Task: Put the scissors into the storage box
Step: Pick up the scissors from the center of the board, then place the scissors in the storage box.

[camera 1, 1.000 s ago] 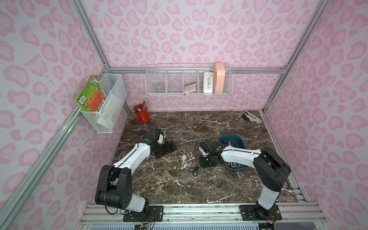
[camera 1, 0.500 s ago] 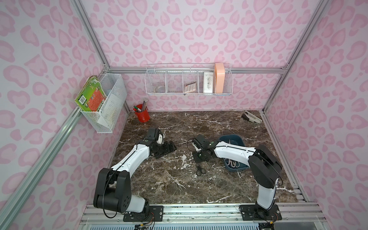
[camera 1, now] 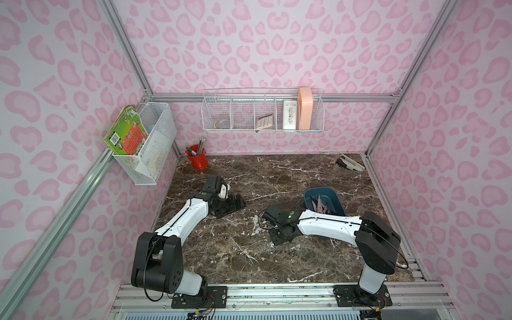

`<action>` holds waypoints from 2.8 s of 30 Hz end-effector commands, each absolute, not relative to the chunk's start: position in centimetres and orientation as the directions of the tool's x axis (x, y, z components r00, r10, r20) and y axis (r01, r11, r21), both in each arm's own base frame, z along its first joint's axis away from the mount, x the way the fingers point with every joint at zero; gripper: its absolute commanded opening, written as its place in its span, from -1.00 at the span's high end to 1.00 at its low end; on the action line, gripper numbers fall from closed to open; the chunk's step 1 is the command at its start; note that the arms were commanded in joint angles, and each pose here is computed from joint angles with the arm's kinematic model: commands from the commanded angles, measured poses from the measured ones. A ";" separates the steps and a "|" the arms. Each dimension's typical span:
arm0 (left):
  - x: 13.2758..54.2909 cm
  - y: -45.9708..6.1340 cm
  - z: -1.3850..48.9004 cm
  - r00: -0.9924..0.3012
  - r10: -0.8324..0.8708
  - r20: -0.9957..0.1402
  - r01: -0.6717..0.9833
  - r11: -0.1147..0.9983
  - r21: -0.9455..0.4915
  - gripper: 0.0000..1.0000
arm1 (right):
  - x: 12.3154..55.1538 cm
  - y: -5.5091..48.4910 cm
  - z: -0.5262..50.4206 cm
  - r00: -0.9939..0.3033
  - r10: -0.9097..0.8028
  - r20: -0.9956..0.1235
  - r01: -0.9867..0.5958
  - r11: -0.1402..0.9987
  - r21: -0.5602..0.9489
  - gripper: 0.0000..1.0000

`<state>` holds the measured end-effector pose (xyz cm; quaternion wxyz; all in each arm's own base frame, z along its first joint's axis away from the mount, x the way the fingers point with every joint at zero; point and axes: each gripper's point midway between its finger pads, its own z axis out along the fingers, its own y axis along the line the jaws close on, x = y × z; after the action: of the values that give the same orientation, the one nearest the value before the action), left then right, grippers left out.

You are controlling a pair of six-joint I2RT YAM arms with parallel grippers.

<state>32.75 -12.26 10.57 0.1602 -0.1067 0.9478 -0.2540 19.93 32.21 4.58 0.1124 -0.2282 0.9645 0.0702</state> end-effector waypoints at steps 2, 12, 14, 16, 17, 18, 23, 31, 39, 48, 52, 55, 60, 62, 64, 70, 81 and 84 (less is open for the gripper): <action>32.4 -12.0 10.3 -0.930 -0.274 -0.246 -0.119 0.857 -0.502 -0.86 | 19.5 31.8 3.8 -0.884 -0.407 -0.228 -0.434 0.898 0.078 0.22; 32.1 -11.6 10.2 -0.929 -0.274 -0.250 -0.125 0.865 -0.485 -0.86 | 19.7 31.6 2.5 -0.887 -0.408 -0.215 -0.429 0.901 0.059 0.32; 32.0 -11.6 10.2 -0.929 -0.275 -0.250 -0.125 0.865 -0.485 -0.86 | 19.7 31.5 2.1 -0.887 -0.413 -0.207 -0.431 0.901 0.052 0.32; 31.9 -11.5 10.1 -0.929 -0.273 -0.250 -0.125 0.867 -0.482 -0.85 | 19.7 31.3 1.7 -0.889 -0.413 -0.197 -0.429 0.902 0.047 0.34; 31.9 -11.5 10.1 -0.929 -0.274 -0.251 -0.126 0.867 -0.482 -0.86 | 19.7 31.3 1.6 -0.890 -0.412 -0.195 -0.428 0.903 0.045 0.35; 31.8 -11.5 10.1 -0.929 -0.274 -0.250 -0.127 0.868 -0.480 -0.85 | 19.8 31.2 1.5 -0.891 -0.410 -0.194 -0.426 0.904 0.043 0.35; 31.8 -11.5 10.1 -0.927 -0.278 -0.252 -0.129 0.867 -0.481 -0.86 | 19.7 30.6 1.0 -0.896 -0.408 -0.176 -0.419 0.908 0.028 0.47; 31.7 -11.3 10.3 -0.924 -0.282 -0.259 -0.131 0.868 -0.480 -0.85 | 20.2 30.4 1.0 -0.900 -0.396 -0.185 -0.408 0.913 0.030 0.79; 31.7 -11.1 9.9 -0.924 -0.280 -0.261 -0.134 0.875 -0.466 -0.85 | 22.0 30.9 5.1 -0.889 -0.367 -0.274 -0.396 0.917 0.056 1.00; 31.6 -10.9 9.8 -0.924 -0.280 -0.261 -0.136 0.878 -0.459 -0.86 | 24.2 28.0 10.6 -0.895 -0.279 -0.348 -0.323 0.943 0.076 1.00; 31.7 -10.9 9.6 -0.925 -0.281 -0.256 -0.140 0.878 -0.458 -0.85 | 25.4 23.9 13.0 -0.894 -0.239 -0.380 -0.274 0.961 0.042 1.00; 31.7 -10.9 9.5 -0.926 -0.279 -0.253 -0.138 0.877 -0.460 -0.85 | 26.0 20.4 13.1 -0.906 -0.220 -0.362 -0.245 0.969 0.023 1.00; 31.7 -10.9 9.7 -0.924 -0.279 -0.262 -0.135 0.878 -0.459 -0.86 | 27.3 13.7 10.7 -0.946 -0.081 -0.313 -0.091 0.996 0.015 1.00; 31.7 -10.8 9.8 -0.923 -0.279 -0.265 -0.135 0.879 -0.457 -0.86 | 28.0 12.5 10.0 -0.947 -0.041 -0.320 -0.056 0.998 0.037 1.00; 31.7 -10.6 9.9 -0.920 -0.280 -0.274 -0.135 0.883 -0.449 -0.86 | 28.6 11.8 9.6 -0.946 -0.014 -0.325 -0.032 0.998 0.050 1.00; 32.1 -8.6 11.0 -0.887 -0.270 -0.374 -0.133 0.926 -0.355 -0.88 | 29.0 11.0 7.8 -0.959 -0.013 -0.283 -0.025 0.999 0.039 0.97; 33.8 -3.7 16.0 -0.731 -0.247 -0.636 -0.160 0.968 -0.192 -0.95 | 33.5 10.2 15.1 -0.832 0.042 -0.553 0.015 0.998 0.054 0.63; 34.4 -2.0 16.0 -0.709 -0.252 -0.658 -0.200 0.968 -0.155 -0.96 | 35.9 7.6 17.9 -0.722 0.095 -0.685 0.084 0.995 0.049 0.18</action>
<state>33.50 -3.92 15.46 0.3348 -0.1155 0.9321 -0.0763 33.29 9.65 15.24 0.2898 0.0237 0.9563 0.0308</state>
